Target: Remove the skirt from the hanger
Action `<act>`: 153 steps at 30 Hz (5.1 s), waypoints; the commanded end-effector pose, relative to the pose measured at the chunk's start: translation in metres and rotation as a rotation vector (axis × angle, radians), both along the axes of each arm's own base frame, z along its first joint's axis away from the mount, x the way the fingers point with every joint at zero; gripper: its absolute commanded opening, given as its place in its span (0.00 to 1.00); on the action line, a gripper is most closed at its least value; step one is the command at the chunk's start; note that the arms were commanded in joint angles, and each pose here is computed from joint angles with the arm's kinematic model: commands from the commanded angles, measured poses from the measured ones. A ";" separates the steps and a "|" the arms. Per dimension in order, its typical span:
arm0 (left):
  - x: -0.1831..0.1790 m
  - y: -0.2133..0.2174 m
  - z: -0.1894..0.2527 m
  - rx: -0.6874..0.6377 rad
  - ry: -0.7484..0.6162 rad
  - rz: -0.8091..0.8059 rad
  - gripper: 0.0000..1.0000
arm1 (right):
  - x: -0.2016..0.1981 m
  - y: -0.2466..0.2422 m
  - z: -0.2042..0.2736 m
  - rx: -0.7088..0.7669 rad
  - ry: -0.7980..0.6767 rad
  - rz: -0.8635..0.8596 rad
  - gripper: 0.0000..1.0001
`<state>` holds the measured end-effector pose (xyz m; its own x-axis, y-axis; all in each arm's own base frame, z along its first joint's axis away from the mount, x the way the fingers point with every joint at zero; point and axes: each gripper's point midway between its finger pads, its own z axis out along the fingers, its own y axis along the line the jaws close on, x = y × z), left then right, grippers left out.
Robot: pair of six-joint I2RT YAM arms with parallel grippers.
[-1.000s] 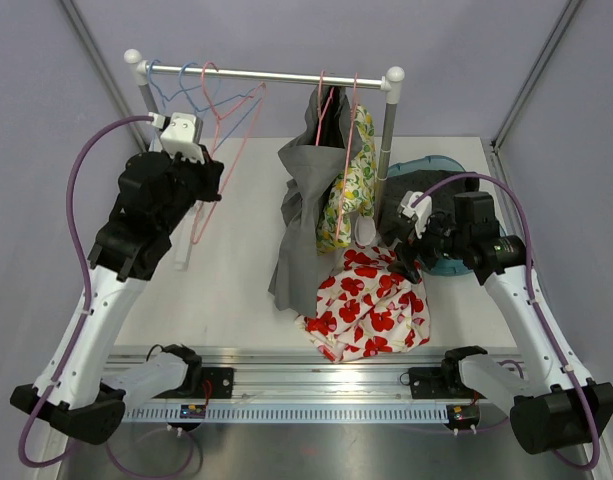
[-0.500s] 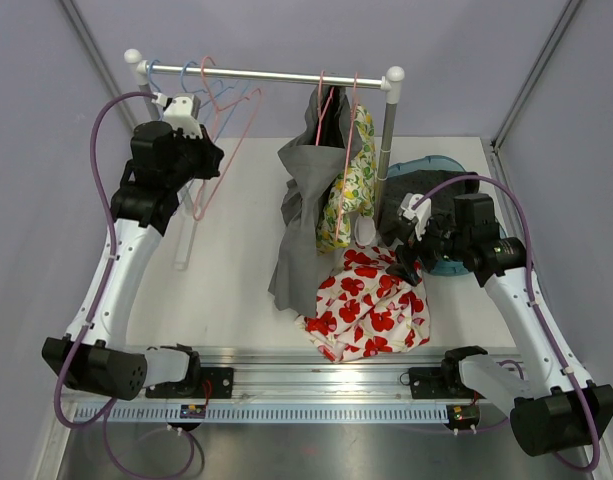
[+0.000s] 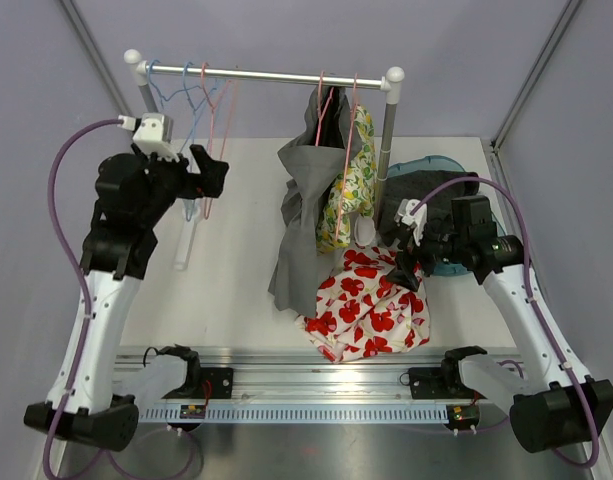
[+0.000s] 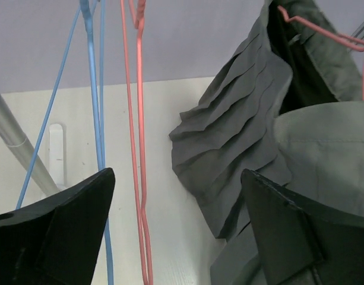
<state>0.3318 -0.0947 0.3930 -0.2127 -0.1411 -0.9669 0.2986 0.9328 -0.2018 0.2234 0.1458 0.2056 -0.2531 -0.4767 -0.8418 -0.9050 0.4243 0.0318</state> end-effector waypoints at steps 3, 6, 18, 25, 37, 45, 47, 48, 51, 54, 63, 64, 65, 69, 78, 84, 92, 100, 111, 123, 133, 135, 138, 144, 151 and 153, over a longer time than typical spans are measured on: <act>-0.053 0.002 0.018 -0.029 -0.105 -0.044 0.97 | -0.005 0.006 0.009 0.021 0.055 0.048 1.00; -0.078 0.001 0.006 -0.051 -0.121 -0.068 0.99 | -0.006 0.004 -0.002 -0.001 0.203 0.014 1.00; -0.137 -0.024 -0.045 -0.144 -0.175 -0.258 0.99 | -0.021 -0.005 -0.069 -0.144 0.185 0.175 1.00; -0.152 -0.031 -0.052 -0.141 -0.188 -0.325 0.99 | -0.007 -0.003 -0.110 -0.257 0.149 0.169 0.71; -0.164 -0.034 -0.051 -0.141 -0.234 -0.359 0.99 | 0.015 -0.001 0.046 -0.135 0.024 0.005 0.00; -0.164 -0.034 -0.050 -0.137 -0.243 -0.358 0.99 | 0.077 -0.044 0.175 -0.076 -0.304 -0.404 0.00; -0.164 -0.034 -0.050 -0.137 -0.242 -0.362 0.99 | 0.093 -0.060 0.197 -0.087 -0.372 -0.504 0.00; -0.164 -0.034 -0.050 -0.133 -0.242 -0.362 0.99 | 0.099 -0.070 0.217 -0.076 -0.419 -0.551 0.00; -0.165 -0.033 -0.050 -0.124 -0.243 -0.361 0.99 | 0.108 -0.096 0.269 -0.051 -0.559 -0.687 0.00; -0.164 -0.033 -0.052 -0.125 -0.240 -0.356 0.99 | 0.119 -0.121 0.309 -0.044 -0.655 -0.795 0.00; -0.166 -0.032 -0.049 -0.114 -0.248 -0.353 0.99 | 0.142 -0.198 0.373 -0.091 -0.839 -1.072 0.00; -0.166 -0.032 -0.050 -0.113 -0.246 -0.353 0.99 | 0.149 -0.205 0.373 -0.104 -0.845 -1.091 0.00; -0.166 -0.031 -0.050 -0.109 -0.250 -0.353 0.99 | 0.153 -0.212 0.372 -0.118 -0.848 -1.106 0.00; -0.167 -0.031 -0.052 -0.106 -0.247 -0.351 0.99 | 0.176 -0.246 0.357 -0.157 -0.820 -1.156 0.00; -0.166 -0.031 -0.047 -0.109 -0.256 -0.349 0.99 | 0.209 -0.215 0.316 -0.086 -0.690 -0.957 0.00; -0.164 -0.031 -0.050 -0.116 -0.249 -0.347 0.99 | 0.170 -0.134 0.253 0.062 -0.488 -0.563 0.00; -0.160 -0.035 -0.043 -0.135 -0.255 -0.364 0.99 | 0.145 -0.085 0.178 0.239 -0.158 -0.407 0.00; -0.162 -0.037 -0.044 -0.143 -0.248 -0.375 0.99 | 0.160 -0.104 0.045 0.152 0.086 -0.530 0.00; -0.162 -0.041 -0.041 -0.168 -0.251 -0.400 0.99 | 0.161 -0.141 -0.120 -0.114 0.371 -0.603 0.00; -0.149 -0.052 -0.022 -0.302 -0.176 -0.424 0.99 | 0.148 -0.148 -0.134 -0.190 0.360 -0.569 0.24; -0.111 -0.059 0.026 -0.350 -0.130 -0.383 0.99 | 0.131 -0.156 0.019 -0.181 0.063 -0.684 1.00; -0.111 -0.070 0.047 -0.326 -0.171 -0.409 0.99 | 0.120 -0.148 0.034 -0.138 0.049 -0.681 0.99; -0.092 -0.090 0.062 -0.275 -0.173 -0.390 0.98 | 0.103 -0.125 0.043 -0.032 0.057 -0.622 0.99; -0.026 -0.135 0.080 -0.194 -0.149 -0.355 0.86 | 0.057 -0.050 0.061 0.320 0.059 -0.270 0.99; 0.023 -0.185 0.070 -0.090 -0.102 -0.303 0.75 | 0.046 -0.047 0.059 0.313 0.033 -0.252 0.99; 0.039 -0.187 0.058 -0.035 -0.099 -0.231 0.70 | 0.046 -0.047 0.059 0.310 0.033 -0.250 0.99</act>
<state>0.3572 -0.2903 0.4340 -0.2439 -0.1622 -0.9561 0.6034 0.7465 -0.2806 0.2721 0.0904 0.2477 -0.4241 -0.1347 -0.8956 -0.7261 0.6416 0.2473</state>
